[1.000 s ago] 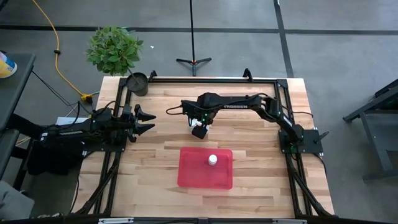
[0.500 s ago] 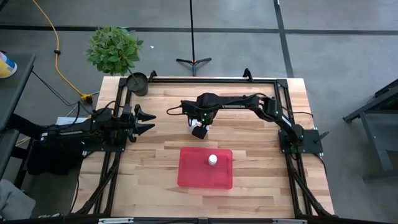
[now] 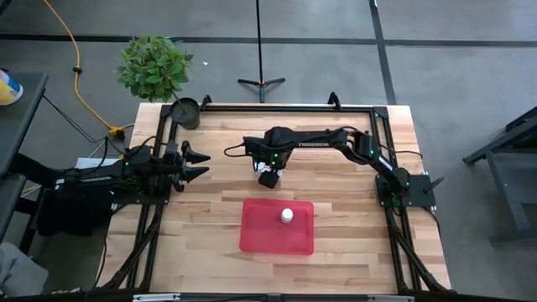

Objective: Pick and place pill bottles into a basket
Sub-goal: Put the white pill bottle into the bin

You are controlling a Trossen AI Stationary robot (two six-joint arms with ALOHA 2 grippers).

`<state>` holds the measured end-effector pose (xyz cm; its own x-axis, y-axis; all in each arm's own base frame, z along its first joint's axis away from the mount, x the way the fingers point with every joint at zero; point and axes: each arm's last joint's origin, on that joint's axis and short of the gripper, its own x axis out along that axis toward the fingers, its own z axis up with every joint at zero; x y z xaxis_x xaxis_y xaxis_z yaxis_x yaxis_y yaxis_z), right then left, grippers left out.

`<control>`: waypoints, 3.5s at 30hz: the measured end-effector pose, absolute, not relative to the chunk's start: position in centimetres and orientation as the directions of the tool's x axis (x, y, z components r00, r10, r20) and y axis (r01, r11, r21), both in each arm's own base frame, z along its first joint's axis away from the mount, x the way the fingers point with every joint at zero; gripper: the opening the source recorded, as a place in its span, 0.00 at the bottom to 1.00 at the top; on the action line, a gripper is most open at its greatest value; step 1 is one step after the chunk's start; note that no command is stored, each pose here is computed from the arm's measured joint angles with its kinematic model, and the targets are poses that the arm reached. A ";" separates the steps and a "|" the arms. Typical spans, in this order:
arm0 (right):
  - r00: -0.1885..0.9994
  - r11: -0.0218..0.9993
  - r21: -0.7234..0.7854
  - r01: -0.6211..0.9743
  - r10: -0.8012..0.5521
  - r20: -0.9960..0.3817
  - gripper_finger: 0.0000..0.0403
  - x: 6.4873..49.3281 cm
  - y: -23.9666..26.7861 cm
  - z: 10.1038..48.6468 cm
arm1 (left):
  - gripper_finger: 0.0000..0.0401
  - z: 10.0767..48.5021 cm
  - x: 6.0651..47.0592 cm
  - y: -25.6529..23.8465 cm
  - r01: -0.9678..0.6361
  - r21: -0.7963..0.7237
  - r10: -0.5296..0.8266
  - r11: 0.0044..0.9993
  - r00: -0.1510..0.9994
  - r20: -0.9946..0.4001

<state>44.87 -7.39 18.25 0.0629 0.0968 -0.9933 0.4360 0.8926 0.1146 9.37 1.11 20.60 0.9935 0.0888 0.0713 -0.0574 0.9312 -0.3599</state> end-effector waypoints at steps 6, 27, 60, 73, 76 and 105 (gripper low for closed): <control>0.059 0.892 0.116 0.436 0.100 -0.993 0.55 44.8 -7.4 18.2 | 0.63 20.5 9.4 1.1 -0.059 -0.360 0.089 0.931 0.994 0.066; 0.004 0.892 0.108 0.440 0.118 -0.993 0.41 44.3 -7.1 18.3 | 0.63 20.5 9.4 1.1 -0.062 -0.364 0.089 0.930 0.994 0.059; 0.084 0.947 0.126 0.294 0.106 -0.991 0.41 43.4 -5.4 28.6 | 0.63 20.5 9.4 1.1 -0.062 -0.364 0.089 0.929 0.994 0.058; 0.149 0.957 0.172 0.236 0.139 -0.979 0.40 44.0 -4.2 29.0 | 0.63 20.4 9.4 1.1 -0.063 -0.367 0.089 0.928 0.994 0.056; 0.190 0.955 0.210 0.210 0.171 -0.967 0.41 44.3 -3.6 29.4 | 0.63 20.4 9.4 1.1 -0.061 -0.379 0.089 0.923 0.994 0.056; -0.005 0.956 0.269 0.119 0.272 -0.962 0.40 42.5 10.4 27.1 | 0.63 20.4 9.4 1.1 -0.057 -0.388 0.085 0.920 0.995 0.055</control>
